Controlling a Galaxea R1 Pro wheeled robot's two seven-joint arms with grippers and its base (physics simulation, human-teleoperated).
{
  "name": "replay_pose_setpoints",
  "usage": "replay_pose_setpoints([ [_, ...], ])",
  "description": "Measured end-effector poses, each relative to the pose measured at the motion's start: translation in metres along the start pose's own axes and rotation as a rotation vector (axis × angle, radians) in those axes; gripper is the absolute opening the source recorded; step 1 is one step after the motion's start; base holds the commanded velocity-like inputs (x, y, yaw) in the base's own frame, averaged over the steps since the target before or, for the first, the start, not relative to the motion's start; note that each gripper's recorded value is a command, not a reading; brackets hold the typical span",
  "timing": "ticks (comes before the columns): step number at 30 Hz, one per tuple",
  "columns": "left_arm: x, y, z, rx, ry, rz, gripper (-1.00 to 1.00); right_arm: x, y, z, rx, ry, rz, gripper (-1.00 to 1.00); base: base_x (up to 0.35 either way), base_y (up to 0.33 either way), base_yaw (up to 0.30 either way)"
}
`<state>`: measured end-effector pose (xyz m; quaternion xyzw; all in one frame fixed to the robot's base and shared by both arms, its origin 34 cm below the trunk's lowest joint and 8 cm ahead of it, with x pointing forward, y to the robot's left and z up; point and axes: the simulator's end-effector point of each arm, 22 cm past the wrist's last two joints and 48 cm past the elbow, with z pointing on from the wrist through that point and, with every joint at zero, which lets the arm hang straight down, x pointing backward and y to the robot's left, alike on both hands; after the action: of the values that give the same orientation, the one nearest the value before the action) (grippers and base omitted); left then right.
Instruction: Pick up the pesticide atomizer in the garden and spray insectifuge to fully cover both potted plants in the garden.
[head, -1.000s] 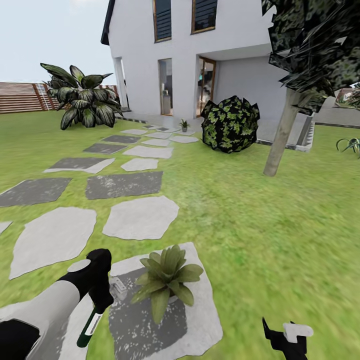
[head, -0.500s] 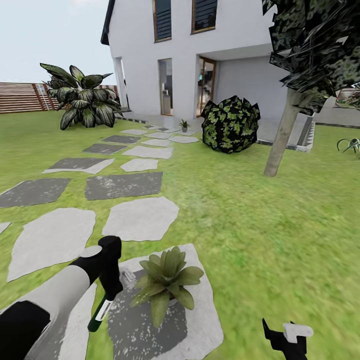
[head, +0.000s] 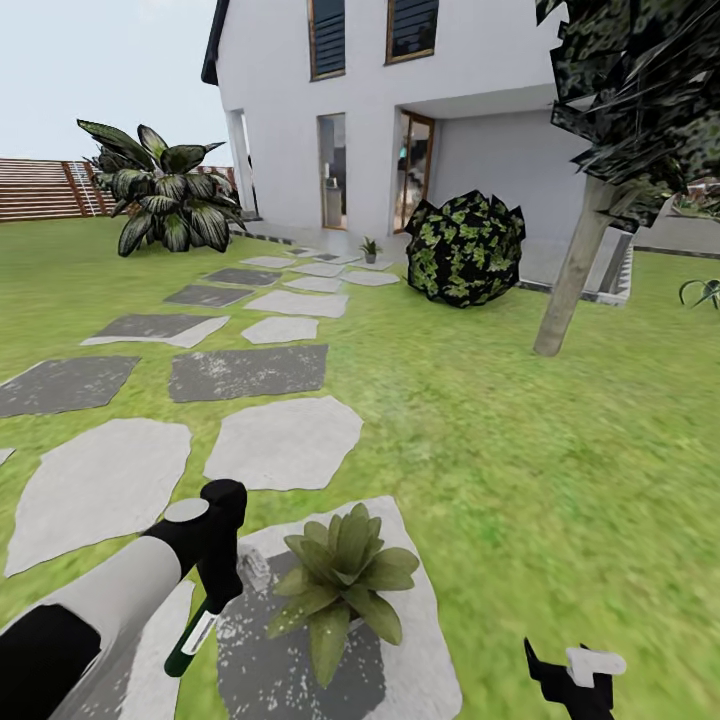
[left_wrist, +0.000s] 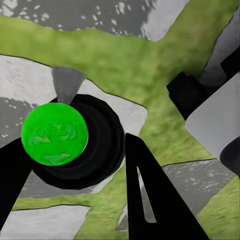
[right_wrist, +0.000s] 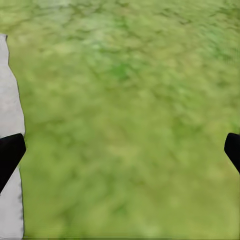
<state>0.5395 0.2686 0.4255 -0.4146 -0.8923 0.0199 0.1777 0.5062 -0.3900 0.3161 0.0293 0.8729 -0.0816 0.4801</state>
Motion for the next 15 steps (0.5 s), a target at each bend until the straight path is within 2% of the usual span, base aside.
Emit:
replay_pose_setpoints([
  [8,0.0034,-0.0007,0.0032,-0.001,0.014,0.003,-1.00,0.0062,0.0031,-0.0020,-0.005,0.014,0.005,1.00,0.012,0.001,0.000],
  [13,0.0033,-0.0001,0.0022,-0.002,0.011,0.001,-1.00,0.0060,0.0032,-0.0021,-0.006,0.014,0.005,1.00,0.202,0.044,0.000],
  [15,0.0023,-0.0004,0.0020,-0.004,0.011,0.004,-1.00,0.0062,0.0033,-0.0020,-0.006,0.014,0.005,1.00,0.035,0.006,0.000],
])
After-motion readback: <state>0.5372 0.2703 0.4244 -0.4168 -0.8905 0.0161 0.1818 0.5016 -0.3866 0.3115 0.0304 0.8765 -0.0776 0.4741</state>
